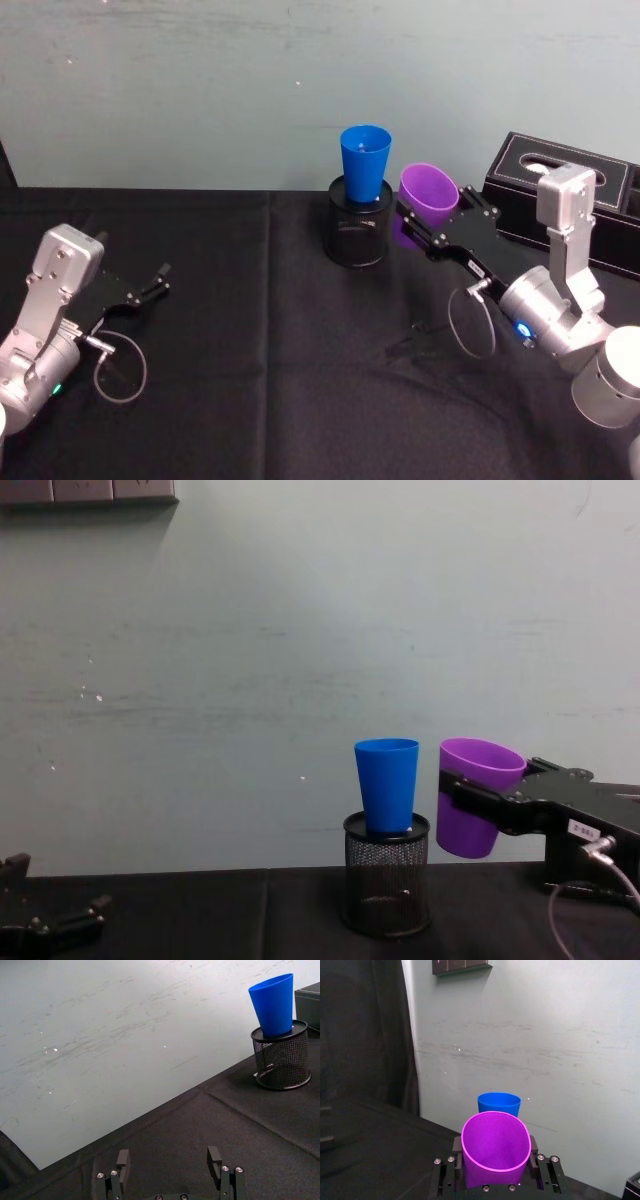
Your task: Pick up one cup with a gripper and tap it against the other cup.
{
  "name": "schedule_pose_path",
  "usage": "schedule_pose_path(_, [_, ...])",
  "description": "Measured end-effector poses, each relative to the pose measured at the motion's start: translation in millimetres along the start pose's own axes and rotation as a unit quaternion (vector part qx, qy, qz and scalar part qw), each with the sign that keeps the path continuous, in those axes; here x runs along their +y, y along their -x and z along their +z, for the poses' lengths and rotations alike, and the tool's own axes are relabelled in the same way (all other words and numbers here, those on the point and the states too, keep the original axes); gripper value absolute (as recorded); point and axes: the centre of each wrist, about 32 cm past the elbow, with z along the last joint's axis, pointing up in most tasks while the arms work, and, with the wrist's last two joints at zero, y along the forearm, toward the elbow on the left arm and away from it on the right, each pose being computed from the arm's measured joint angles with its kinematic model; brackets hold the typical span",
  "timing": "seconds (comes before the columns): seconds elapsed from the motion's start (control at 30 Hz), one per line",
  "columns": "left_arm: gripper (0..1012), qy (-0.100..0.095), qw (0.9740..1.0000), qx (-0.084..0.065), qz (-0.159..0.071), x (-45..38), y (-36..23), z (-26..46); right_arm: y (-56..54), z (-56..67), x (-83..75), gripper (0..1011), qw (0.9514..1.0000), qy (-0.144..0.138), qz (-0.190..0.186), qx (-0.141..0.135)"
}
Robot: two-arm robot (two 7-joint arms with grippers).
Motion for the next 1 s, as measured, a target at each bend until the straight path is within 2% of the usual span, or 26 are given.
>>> schedule_pose_path(0.47, [1011,0.0,1.0,0.0,0.0,0.0,0.0,0.0,-10.5,-2.7,14.8,729,0.9999,-0.003,0.007,0.012])
schedule_pose_path(1.0, [1012,0.0,1.0,0.0,0.0,0.0,0.0,0.0,-17.9,1.3,35.4,729,0.9997,0.004,0.023,-0.01])
